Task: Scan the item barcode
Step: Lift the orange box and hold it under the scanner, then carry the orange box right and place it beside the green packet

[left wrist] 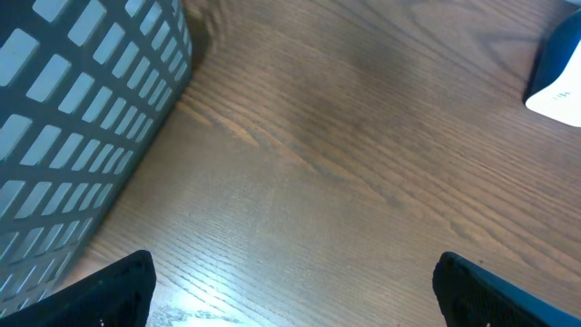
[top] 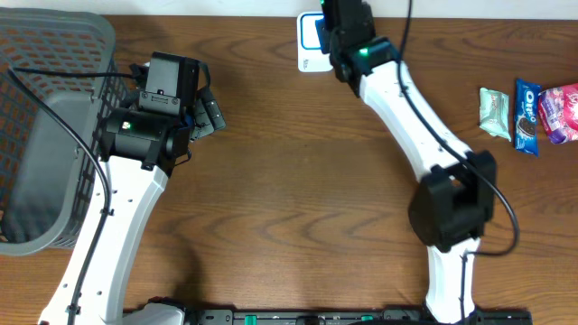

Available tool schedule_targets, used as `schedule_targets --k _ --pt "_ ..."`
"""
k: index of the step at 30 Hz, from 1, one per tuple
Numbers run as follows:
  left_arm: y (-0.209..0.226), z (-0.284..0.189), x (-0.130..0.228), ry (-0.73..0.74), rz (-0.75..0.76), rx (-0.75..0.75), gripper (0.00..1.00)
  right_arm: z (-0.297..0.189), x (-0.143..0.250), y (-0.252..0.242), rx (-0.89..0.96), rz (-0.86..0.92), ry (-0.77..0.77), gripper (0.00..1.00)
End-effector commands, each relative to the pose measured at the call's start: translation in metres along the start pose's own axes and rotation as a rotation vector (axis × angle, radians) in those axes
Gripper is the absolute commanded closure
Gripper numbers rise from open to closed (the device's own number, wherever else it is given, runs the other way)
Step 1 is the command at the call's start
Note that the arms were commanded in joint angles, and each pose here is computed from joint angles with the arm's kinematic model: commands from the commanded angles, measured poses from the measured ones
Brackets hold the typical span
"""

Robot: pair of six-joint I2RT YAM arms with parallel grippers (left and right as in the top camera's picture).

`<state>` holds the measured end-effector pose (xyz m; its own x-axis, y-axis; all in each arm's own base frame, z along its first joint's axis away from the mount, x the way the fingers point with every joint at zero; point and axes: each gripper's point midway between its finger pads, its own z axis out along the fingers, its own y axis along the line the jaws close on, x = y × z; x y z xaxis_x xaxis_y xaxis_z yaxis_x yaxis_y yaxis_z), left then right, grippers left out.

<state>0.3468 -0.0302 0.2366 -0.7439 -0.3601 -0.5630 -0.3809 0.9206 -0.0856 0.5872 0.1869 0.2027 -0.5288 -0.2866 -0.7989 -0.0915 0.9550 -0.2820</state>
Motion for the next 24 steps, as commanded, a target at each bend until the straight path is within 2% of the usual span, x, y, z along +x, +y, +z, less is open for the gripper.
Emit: schedule_targets --k 1,4,10,15,19,24 --pt "0.001 0.001 0.000 0.002 -0.002 -0.006 0.02 0.029 0.036 0.022 -0.035 -0.094 0.064 0.99" --pt "0.001 0.001 0.000 0.002 -0.002 -0.006 0.02 0.034 0.035 0.035 -0.103 -0.083 0.045 0.99" --pt "0.001 0.001 0.000 0.002 -0.002 -0.006 0.02 0.036 0.015 0.035 -0.096 -0.047 -0.039 0.99" --pt "0.001 0.001 0.000 0.002 -0.002 -0.006 0.02 0.041 0.022 0.018 -0.066 -0.022 -0.009 0.99" --pt "0.001 0.001 0.000 0.002 -0.002 -0.006 0.02 0.043 0.040 -0.032 0.104 0.019 0.091 0.99" --pt "0.001 0.001 0.000 0.002 -0.002 -0.006 0.02 0.031 0.068 -0.125 0.442 -0.017 0.235 0.99"
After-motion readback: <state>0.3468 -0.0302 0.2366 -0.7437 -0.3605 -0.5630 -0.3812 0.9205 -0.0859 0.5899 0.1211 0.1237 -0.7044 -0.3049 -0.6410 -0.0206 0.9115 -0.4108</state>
